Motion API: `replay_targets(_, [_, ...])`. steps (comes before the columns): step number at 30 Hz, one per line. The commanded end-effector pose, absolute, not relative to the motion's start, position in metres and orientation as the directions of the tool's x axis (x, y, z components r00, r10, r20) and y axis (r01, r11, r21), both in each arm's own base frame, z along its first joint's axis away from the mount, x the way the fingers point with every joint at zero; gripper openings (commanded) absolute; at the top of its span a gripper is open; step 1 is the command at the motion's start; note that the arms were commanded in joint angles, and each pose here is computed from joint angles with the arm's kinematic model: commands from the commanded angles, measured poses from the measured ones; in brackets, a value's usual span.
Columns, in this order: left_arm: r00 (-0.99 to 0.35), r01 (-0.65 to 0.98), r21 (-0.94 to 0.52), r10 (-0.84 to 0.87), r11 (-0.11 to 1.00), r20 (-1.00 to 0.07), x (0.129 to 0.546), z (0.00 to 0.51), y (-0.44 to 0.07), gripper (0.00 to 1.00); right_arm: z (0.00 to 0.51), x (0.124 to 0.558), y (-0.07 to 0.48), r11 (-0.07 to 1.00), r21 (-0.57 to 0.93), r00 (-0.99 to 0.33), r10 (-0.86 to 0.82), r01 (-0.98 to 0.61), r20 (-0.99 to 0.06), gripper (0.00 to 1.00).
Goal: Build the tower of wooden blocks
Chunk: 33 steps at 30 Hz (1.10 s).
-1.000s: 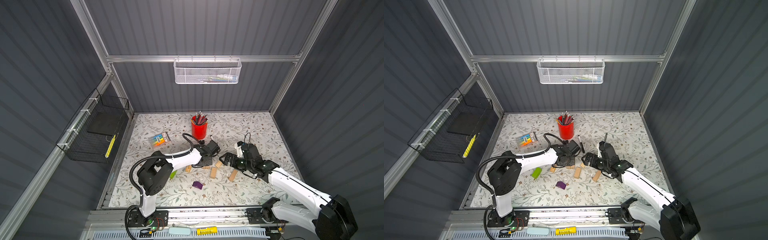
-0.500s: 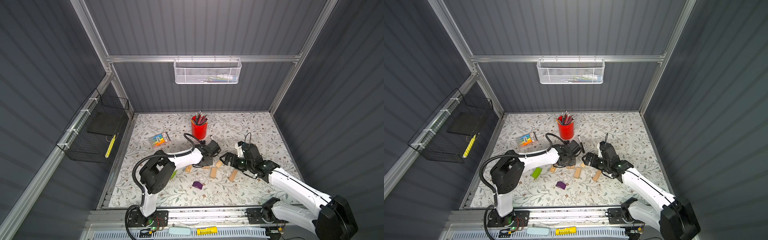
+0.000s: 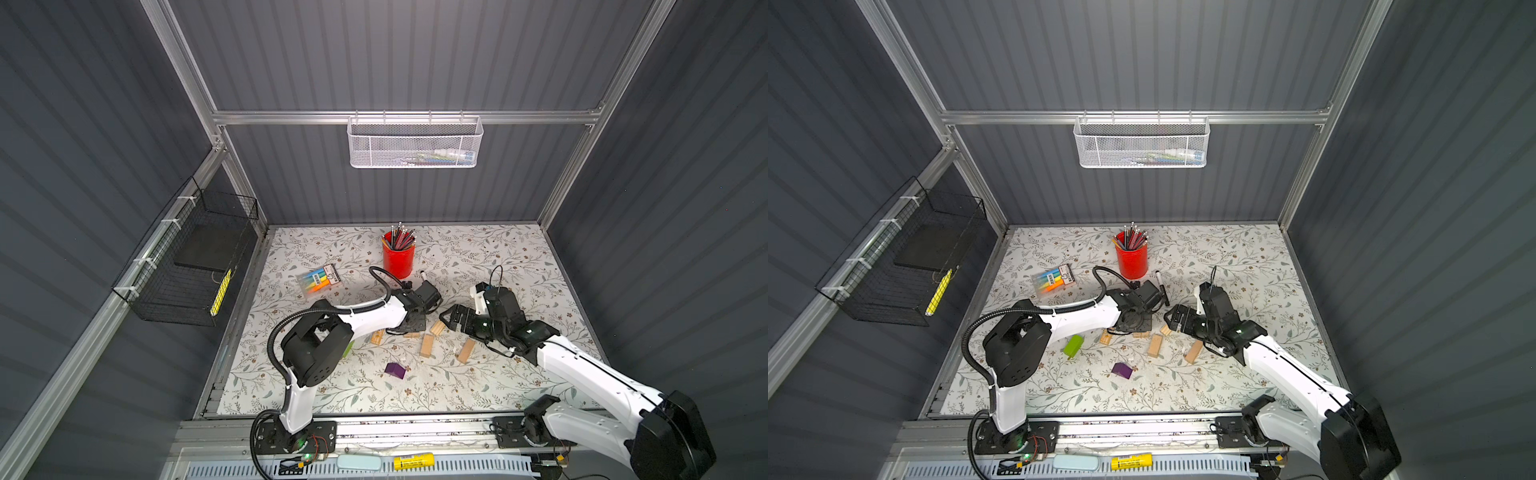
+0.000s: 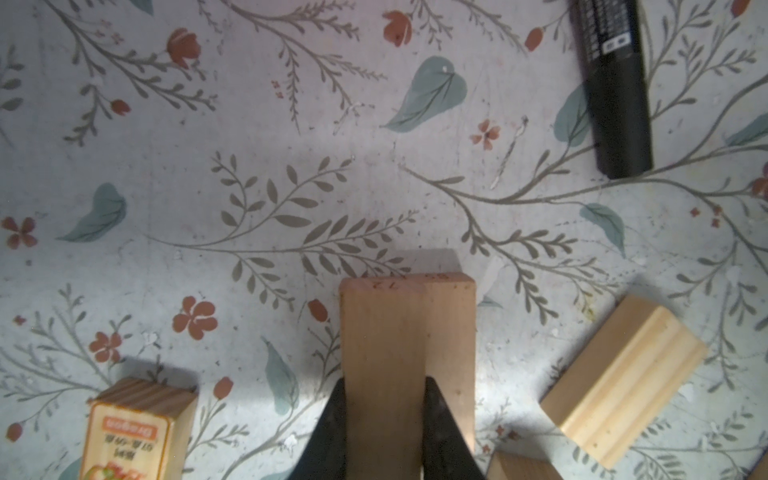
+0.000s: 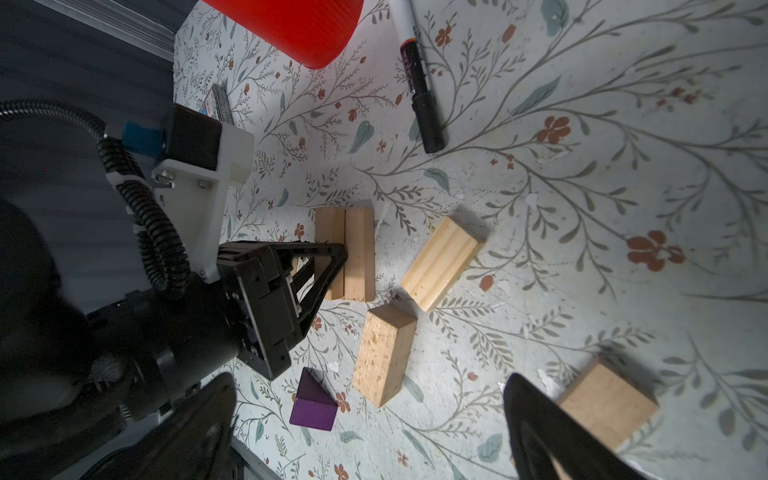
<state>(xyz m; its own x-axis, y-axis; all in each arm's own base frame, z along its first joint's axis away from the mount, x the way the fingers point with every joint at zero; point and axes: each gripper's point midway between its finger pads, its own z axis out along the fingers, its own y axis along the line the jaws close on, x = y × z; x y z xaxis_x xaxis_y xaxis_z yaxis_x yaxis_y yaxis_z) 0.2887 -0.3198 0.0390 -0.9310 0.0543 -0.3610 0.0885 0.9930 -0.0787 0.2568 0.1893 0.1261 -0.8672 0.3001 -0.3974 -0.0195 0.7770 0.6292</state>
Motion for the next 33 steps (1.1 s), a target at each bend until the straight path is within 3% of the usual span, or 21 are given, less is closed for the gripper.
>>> replay_targets(1, [-0.929,0.106,-0.054,0.080,0.993,-0.360,0.290,0.037,-0.322,0.09,0.126,0.255,0.188,0.770,0.637,-0.867,0.304,-0.020,-0.395,0.99])
replay_targets(33, [-0.931,0.099,-0.071,0.068,0.993,-0.359,0.285,0.047,-0.320,0.32,0.129,0.255,0.188,0.764,0.645,-0.863,0.311,-0.022,-0.398,0.99])
